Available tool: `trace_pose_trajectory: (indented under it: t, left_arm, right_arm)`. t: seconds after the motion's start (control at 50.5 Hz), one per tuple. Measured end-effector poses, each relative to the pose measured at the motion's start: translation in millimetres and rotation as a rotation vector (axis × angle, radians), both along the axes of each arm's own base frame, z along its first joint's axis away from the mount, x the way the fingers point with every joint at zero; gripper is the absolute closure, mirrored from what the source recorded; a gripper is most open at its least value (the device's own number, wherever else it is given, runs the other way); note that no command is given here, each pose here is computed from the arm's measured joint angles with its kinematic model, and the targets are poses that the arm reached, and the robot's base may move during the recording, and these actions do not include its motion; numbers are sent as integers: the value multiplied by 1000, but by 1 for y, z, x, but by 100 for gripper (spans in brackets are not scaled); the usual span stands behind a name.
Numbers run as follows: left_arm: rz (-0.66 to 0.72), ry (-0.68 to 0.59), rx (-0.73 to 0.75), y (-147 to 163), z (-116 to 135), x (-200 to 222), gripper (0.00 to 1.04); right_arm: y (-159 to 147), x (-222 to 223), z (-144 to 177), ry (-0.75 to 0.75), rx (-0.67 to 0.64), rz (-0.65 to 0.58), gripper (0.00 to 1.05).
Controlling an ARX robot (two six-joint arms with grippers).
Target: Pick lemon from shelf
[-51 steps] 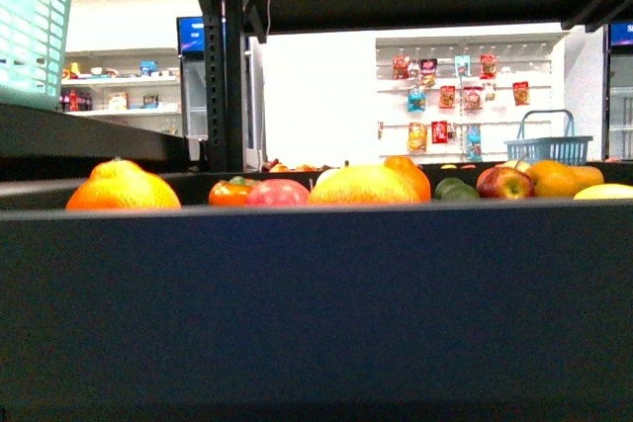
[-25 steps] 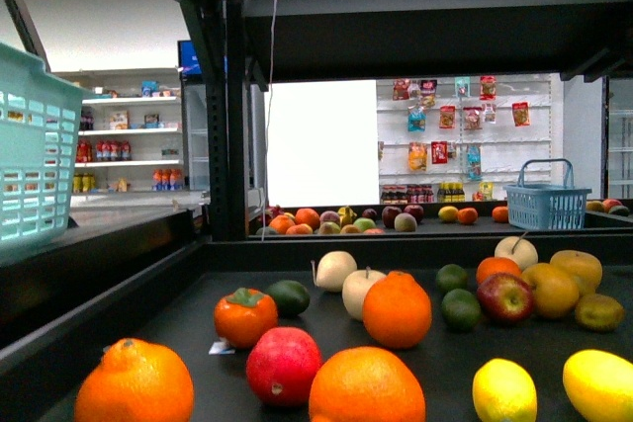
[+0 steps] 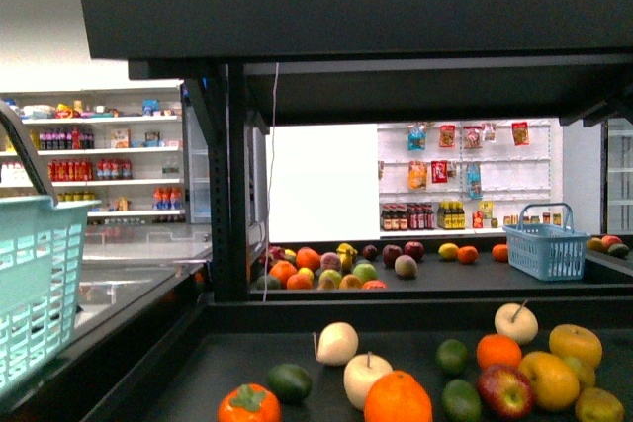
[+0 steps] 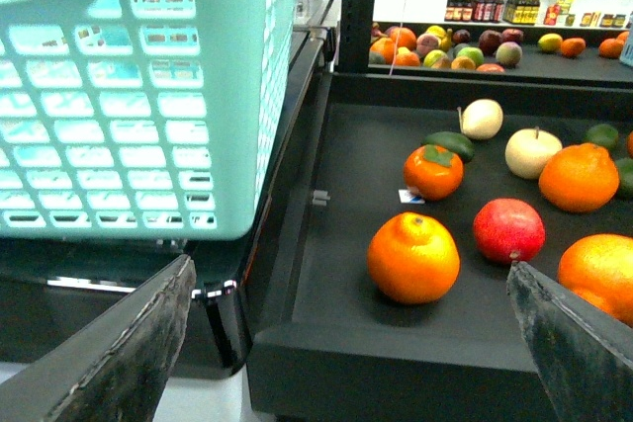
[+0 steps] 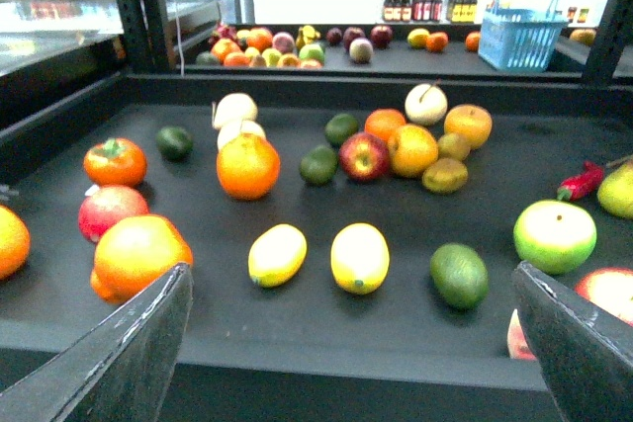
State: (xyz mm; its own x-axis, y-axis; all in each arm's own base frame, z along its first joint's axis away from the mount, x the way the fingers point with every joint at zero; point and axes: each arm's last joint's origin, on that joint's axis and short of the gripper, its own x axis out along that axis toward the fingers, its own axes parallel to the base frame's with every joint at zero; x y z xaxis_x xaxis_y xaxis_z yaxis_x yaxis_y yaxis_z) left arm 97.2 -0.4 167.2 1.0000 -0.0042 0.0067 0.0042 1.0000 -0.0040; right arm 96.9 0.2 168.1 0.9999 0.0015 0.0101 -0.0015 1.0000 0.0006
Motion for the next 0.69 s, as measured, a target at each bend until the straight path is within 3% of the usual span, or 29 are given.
trace_pose_trajectory:
  t: [0.633, 0.693]
  left_arm:
    - [0, 0, -1, 0, 0, 0, 8]
    - [14, 100, -154, 1, 0, 2, 8]
  right_arm:
    - [0, 0, 0, -1, 0, 1, 8]
    - [0, 0, 0, -1, 0, 0, 8]
